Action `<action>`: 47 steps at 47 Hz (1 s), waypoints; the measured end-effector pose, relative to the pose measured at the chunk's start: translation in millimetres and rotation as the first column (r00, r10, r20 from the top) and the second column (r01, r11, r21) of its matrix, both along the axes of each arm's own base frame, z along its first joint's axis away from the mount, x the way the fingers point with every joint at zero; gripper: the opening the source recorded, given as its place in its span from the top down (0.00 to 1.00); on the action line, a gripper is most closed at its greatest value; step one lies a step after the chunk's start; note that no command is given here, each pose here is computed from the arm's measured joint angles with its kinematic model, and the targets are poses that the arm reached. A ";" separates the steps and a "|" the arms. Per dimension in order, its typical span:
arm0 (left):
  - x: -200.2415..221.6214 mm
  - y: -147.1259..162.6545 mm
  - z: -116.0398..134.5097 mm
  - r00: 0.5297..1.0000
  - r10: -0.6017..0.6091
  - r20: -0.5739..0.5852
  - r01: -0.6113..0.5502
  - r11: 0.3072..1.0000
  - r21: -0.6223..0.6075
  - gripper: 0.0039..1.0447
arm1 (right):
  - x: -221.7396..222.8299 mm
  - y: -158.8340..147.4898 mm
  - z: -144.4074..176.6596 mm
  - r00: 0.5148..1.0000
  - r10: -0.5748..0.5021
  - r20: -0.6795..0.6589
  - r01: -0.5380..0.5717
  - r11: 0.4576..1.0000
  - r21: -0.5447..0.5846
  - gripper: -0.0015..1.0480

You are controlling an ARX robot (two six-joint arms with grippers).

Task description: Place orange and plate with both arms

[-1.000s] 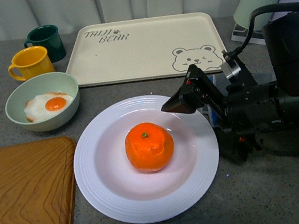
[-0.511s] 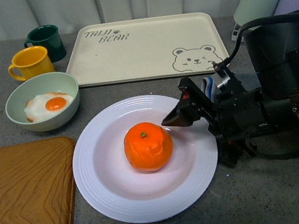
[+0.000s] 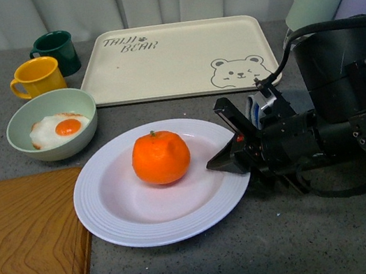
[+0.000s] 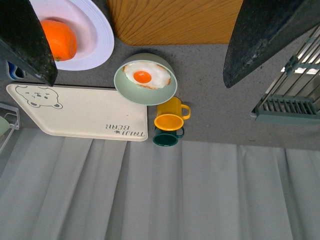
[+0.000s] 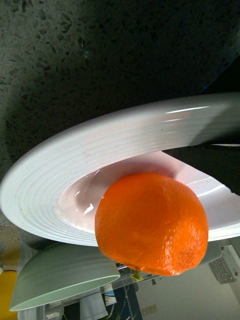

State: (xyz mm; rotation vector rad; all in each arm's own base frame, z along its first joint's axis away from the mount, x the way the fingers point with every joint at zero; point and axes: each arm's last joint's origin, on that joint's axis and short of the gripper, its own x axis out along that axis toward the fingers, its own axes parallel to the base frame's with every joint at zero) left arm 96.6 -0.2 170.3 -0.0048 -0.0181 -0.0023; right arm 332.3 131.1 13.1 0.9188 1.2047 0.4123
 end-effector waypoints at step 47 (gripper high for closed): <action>0.0 0.0 0.0 1.000 0.000 0.000 0.000 1.000 0.000 0.06 | 83.8 2.1 44.7 0.960 -0.080 0.268 0.051 0.992 0.115 0.96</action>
